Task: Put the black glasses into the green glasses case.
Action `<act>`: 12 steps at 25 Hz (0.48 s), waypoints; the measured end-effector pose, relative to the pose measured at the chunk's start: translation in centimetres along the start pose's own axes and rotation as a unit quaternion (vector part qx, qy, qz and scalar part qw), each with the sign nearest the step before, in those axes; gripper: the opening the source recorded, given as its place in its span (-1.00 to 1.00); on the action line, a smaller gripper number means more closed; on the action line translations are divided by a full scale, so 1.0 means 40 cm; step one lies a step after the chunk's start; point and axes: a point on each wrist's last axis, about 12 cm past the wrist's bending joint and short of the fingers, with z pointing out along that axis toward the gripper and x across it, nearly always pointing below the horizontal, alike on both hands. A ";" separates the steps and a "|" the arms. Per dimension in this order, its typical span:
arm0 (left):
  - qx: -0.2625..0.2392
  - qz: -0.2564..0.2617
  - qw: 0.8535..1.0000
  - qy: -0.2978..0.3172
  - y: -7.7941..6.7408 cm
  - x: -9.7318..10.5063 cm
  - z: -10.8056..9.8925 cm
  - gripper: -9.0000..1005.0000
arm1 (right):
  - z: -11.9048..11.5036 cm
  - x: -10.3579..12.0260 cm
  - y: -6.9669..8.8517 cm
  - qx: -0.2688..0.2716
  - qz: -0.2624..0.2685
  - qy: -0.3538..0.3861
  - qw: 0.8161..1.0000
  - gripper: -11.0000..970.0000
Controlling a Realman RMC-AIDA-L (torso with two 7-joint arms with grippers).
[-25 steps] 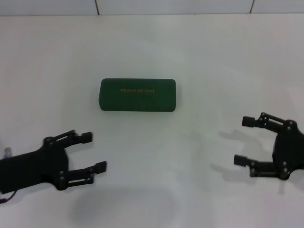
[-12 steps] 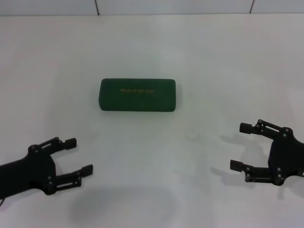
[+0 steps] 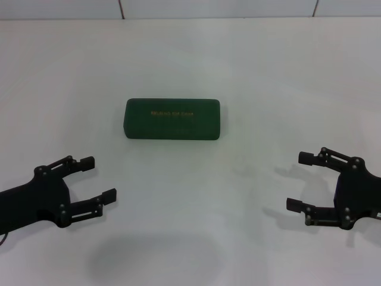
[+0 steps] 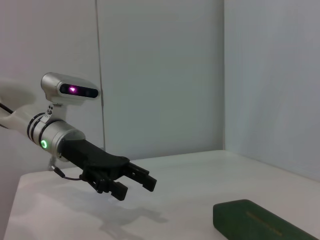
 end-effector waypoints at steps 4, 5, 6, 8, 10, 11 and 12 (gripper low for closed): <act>0.010 -0.002 1.000 -0.005 -0.007 -0.002 -0.001 0.72 | -0.001 0.000 0.001 0.000 0.000 0.000 1.000 0.83; 0.016 -0.002 1.000 -0.008 -0.010 -0.003 -0.002 0.72 | -0.001 0.000 0.001 0.000 0.000 0.000 1.000 0.83; 0.023 -0.003 1.000 -0.009 -0.015 -0.004 -0.001 0.72 | 0.000 0.000 0.000 0.000 0.000 0.000 1.000 0.83; 0.037 -0.003 0.999 -0.007 -0.021 -0.004 -0.001 0.72 | 0.000 0.001 0.001 -0.002 0.000 0.001 1.000 0.83; 0.048 -0.007 0.999 -0.001 -0.025 -0.003 -0.001 0.72 | 0.003 -0.001 -0.001 -0.006 -0.002 0.004 1.000 0.83; 0.054 -0.010 0.999 0.001 -0.026 -0.005 -0.002 0.72 | 0.004 -0.001 -0.002 -0.008 -0.003 0.005 1.000 0.83; 0.058 -0.011 0.998 0.001 -0.026 -0.007 -0.002 0.72 | 0.005 -0.002 -0.002 -0.011 -0.004 0.007 1.000 0.83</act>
